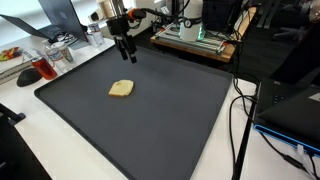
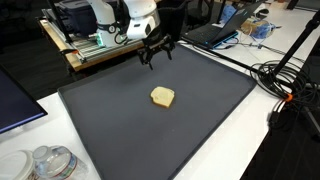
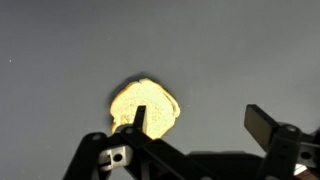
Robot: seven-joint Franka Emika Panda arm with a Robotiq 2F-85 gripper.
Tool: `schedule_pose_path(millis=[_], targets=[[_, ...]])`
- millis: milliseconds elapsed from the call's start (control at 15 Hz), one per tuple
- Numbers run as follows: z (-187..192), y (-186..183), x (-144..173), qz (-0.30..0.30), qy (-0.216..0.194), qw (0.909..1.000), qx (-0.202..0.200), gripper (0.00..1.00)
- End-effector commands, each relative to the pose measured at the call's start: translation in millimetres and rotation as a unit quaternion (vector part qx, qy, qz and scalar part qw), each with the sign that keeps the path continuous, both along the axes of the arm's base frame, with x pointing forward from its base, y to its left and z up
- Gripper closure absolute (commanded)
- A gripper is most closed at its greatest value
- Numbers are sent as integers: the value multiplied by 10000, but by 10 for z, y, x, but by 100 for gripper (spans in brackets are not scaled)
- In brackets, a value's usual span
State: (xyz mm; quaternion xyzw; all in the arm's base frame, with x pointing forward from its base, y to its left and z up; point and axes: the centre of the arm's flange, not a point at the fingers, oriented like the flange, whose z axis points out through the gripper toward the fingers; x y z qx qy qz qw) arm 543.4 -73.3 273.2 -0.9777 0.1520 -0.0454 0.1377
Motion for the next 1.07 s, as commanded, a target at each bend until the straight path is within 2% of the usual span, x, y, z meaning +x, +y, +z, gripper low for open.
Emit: schedule_pose_path(millis=[0,267,533,733,1000], targets=[[-426,-26,214,-312,124,9993,147,0],[-699,-2,374,-489,271,9984,-39,0],[-862,102,519,-555,534,9959,-479,0],[-939,169,526,-644,784,9912,-846,0],[-1061,276,547,-638,1014,9868,-1092,0]])
